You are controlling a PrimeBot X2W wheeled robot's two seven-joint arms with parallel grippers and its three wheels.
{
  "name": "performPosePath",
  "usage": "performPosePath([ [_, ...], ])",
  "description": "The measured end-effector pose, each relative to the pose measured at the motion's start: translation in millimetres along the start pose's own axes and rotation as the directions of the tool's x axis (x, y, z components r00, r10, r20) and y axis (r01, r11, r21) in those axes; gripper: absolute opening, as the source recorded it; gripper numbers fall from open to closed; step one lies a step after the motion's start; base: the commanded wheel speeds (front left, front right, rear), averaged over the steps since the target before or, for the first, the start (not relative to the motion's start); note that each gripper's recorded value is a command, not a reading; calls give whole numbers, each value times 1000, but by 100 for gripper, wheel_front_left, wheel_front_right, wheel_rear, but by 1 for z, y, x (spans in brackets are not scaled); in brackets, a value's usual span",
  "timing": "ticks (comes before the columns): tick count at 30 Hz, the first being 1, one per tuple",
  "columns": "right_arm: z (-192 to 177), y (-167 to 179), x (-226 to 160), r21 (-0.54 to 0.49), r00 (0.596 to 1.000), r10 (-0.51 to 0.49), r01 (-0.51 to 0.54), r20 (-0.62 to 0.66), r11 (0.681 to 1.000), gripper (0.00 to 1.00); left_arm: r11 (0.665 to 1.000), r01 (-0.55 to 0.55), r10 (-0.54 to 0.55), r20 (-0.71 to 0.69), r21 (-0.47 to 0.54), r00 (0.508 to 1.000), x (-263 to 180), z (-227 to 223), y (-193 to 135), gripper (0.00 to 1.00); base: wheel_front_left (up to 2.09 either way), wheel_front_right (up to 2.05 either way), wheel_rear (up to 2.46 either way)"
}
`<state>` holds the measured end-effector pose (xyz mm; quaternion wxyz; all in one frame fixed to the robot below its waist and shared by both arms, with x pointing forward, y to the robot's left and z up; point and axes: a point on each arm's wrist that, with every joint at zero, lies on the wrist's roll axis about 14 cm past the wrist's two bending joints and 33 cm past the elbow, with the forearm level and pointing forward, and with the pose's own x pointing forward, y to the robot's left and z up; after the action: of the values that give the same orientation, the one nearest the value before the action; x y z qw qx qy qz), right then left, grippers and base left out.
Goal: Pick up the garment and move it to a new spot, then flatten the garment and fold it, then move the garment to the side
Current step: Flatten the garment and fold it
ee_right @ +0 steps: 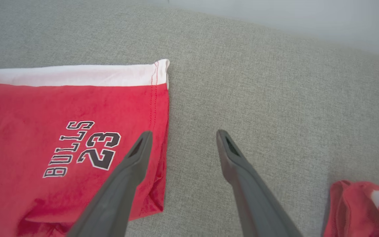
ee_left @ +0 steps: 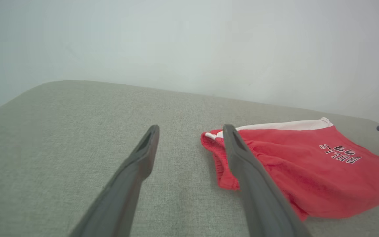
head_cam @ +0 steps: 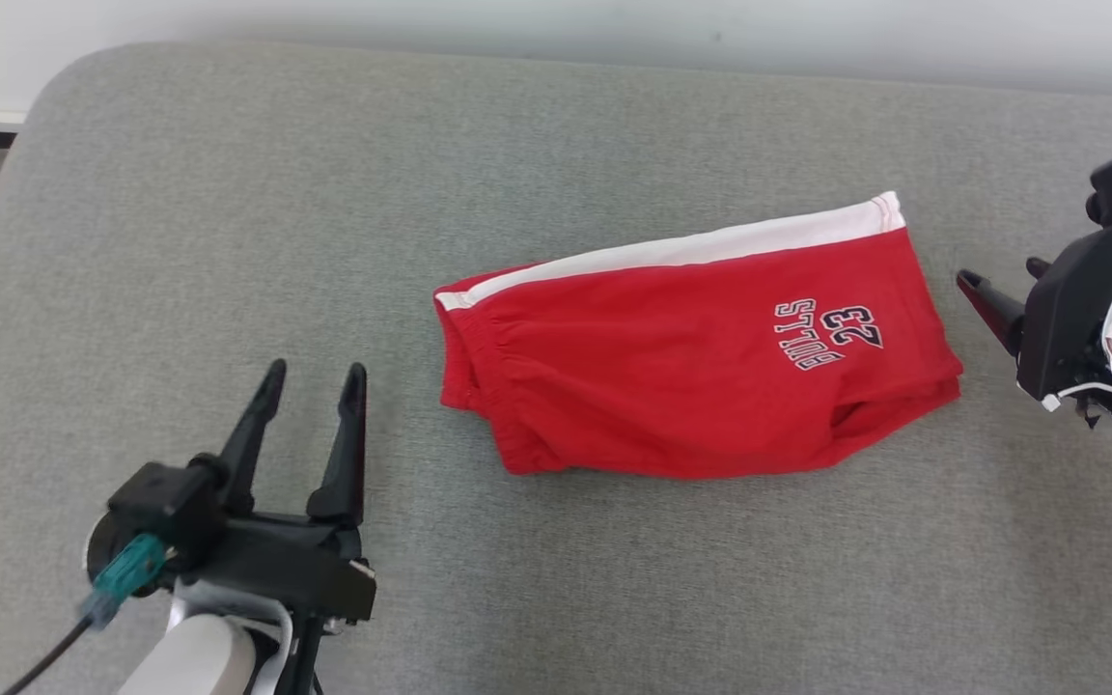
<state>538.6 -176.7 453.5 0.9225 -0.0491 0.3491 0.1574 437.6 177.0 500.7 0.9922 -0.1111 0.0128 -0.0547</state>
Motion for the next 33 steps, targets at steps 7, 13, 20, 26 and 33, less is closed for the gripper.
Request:
performPosePath([
  [7,-8,3,12,55,999,5,-3,-32,998,100,998,-65,66,92,-21,994,-32,15,10,100,0,0,0],
  [13,-22,11,28,91,997,16,-8,-82,996,100,991,-127,130,84,-39,988,-57,3,24,100,0,0,0],
  [20,-40,21,44,108,986,31,-13,-162,994,100,984,-174,176,52,-33,983,-72,-12,37,100,0,0,0],
  [26,-48,32,49,89,973,53,-33,-224,995,100,983,-181,182,26,-35,983,-76,-22,38,100,0,0,0],
  [33,-50,41,45,52,974,59,-49,-220,997,0,985,-169,169,15,-43,985,-75,-27,34,100,0,0,0],
])
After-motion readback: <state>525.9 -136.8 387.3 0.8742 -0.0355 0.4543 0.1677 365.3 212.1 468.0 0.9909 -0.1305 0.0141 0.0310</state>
